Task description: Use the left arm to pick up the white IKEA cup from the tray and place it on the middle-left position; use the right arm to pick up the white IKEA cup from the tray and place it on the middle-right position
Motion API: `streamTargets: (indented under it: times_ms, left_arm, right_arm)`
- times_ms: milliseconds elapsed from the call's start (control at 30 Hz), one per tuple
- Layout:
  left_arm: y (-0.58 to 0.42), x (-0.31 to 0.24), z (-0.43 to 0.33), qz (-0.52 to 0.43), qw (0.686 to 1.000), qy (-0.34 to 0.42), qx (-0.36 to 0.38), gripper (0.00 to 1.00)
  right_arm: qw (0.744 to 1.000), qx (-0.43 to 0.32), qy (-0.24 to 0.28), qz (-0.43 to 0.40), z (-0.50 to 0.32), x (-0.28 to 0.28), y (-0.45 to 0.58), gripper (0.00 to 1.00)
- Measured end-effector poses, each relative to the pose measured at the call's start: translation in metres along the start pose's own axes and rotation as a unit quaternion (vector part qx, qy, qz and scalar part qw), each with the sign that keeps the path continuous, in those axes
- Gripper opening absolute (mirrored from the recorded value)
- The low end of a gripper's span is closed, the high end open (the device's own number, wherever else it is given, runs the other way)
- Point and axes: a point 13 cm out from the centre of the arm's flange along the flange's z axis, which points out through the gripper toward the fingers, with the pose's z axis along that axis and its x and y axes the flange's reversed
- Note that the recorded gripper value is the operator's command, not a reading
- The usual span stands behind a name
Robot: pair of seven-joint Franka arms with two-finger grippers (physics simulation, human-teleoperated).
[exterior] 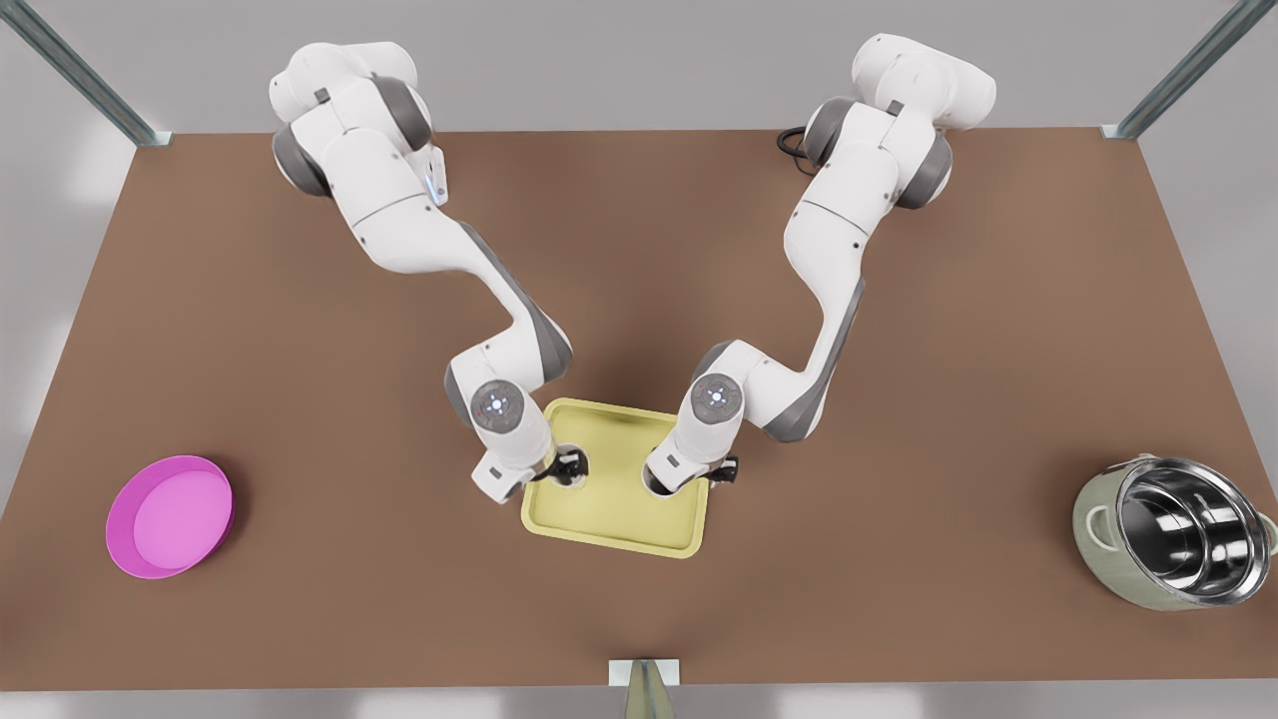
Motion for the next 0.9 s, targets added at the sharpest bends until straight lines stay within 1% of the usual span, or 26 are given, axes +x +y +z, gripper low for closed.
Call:
streamTargets:
  times_ms: [33, 167, 200, 233, 267, 300, 333, 367, 400, 433, 467, 500, 533, 567, 600, 633, 667, 700, 733, 800, 833, 900]
  left_arm:
    - [-0.001, 0.001, 0.001, -0.002, 1.000, 0.000, 0.001, 0.84]
    - [-0.002, 0.008, 0.017, -0.011, 1.000, 0.009, 0.000, 0.81]
    - [-0.003, 0.009, 0.021, -0.012, 1.000, 0.010, 0.000, 0.77]
    - [-0.004, 0.010, 0.023, -0.013, 1.000, 0.011, 0.000, 0.70]
    - [-0.005, 0.010, 0.023, -0.015, 1.000, 0.010, 0.001, 0.56]
    - [-0.009, 0.010, 0.022, -0.015, 1.000, 0.010, 0.004, 0.45]
    - [-0.011, 0.010, 0.021, -0.016, 1.000, 0.010, 0.006, 0.41]
    - [-0.012, 0.010, 0.018, -0.019, 1.000, 0.009, 0.008, 0.37]
    - [-0.012, 0.008, 0.016, -0.023, 1.000, 0.009, 0.011, 0.31]
    - [-0.012, 0.007, 0.014, -0.026, 1.000, 0.009, 0.013, 0.20]
    - [-0.012, 0.006, 0.012, -0.030, 0.999, 0.009, 0.015, 0.10]
    - [-0.012, 0.005, 0.010, -0.035, 0.999, 0.009, 0.017, 0.03]
    - [-0.012, 0.004, 0.009, -0.040, 0.999, 0.010, 0.018, 0.00]
    - [-0.010, 0.002, 0.006, -0.045, 0.999, 0.010, 0.019, 0.00]
    - [-0.009, -0.002, -0.001, -0.049, 0.999, 0.008, 0.021, 0.00]
    - [-0.008, -0.011, -0.015, -0.056, 0.998, 0.003, 0.024, 0.00]
    - [0.006, -0.024, -0.034, -0.072, 0.997, 0.000, 0.028, 0.01]
    - [0.038, -0.043, -0.058, -0.095, 0.995, -0.004, 0.028, 0.01]
    - [0.090, -0.062, -0.075, -0.126, 0.992, -0.003, 0.023, 0.01]
    - [0.203, -0.084, -0.086, -0.179, 0.984, 0.009, 0.008, 0.01]
    - [0.248, -0.088, -0.085, -0.194, 0.981, 0.015, 0.001, 0.01]
    - [0.298, -0.083, -0.066, -0.201, 0.979, 0.033, -0.008, 0.02]
  right_arm:
    - [1.000, 0.000, -0.001, 0.004, -0.007, 0.000, 0.000, 1.00]
    - [1.000, 0.009, 0.016, 0.015, -0.005, 0.011, -0.006, 1.00]
    - [1.000, 0.012, 0.021, 0.017, -0.003, 0.014, -0.006, 1.00]
    - [0.999, 0.014, 0.026, 0.019, 0.001, 0.017, -0.007, 1.00]
    - [0.999, 0.016, 0.031, 0.021, 0.006, 0.020, -0.008, 0.94]
    - [0.999, 0.018, 0.036, 0.022, 0.011, 0.023, -0.007, 0.80]
    - [0.999, 0.019, 0.040, 0.021, 0.015, 0.027, -0.004, 0.64]
    - [0.999, 0.020, 0.043, 0.021, 0.018, 0.030, -0.003, 0.62]
    - [0.998, 0.021, 0.046, 0.021, 0.021, 0.033, -0.001, 0.61]
    - [0.998, 0.023, 0.049, 0.021, 0.024, 0.036, 0.000, 0.59]
    - [0.998, 0.024, 0.051, 0.022, 0.026, 0.038, 0.000, 0.55]
    - [0.998, 0.025, 0.054, 0.023, 0.029, 0.039, -0.001, 0.55]
    - [0.998, 0.026, 0.056, 0.024, 0.032, 0.041, -0.001, 0.55]
    - [0.998, 0.027, 0.057, 0.026, 0.034, 0.040, -0.005, 0.55]
    - [0.997, 0.028, 0.059, 0.028, 0.038, 0.041, -0.007, 0.43]
    - [0.997, 0.028, 0.061, 0.029, 0.040, 0.041, -0.008, 0.37]
    - [0.997, 0.028, 0.062, 0.030, 0.042, 0.042, -0.009, 0.33]
    - [0.997, 0.029, 0.063, 0.029, 0.043, 0.043, -0.008, 0.29]
    - [0.997, 0.029, 0.064, 0.029, 0.045, 0.044, -0.008, 0.25]
    - [0.997, 0.029, 0.065, 0.028, 0.046, 0.046, -0.008, 0.19]
    - [0.997, 0.028, 0.064, 0.029, 0.045, 0.044, -0.008, 0.19]
    - [0.997, 0.026, 0.059, 0.030, 0.040, 0.040, -0.009, 0.19]
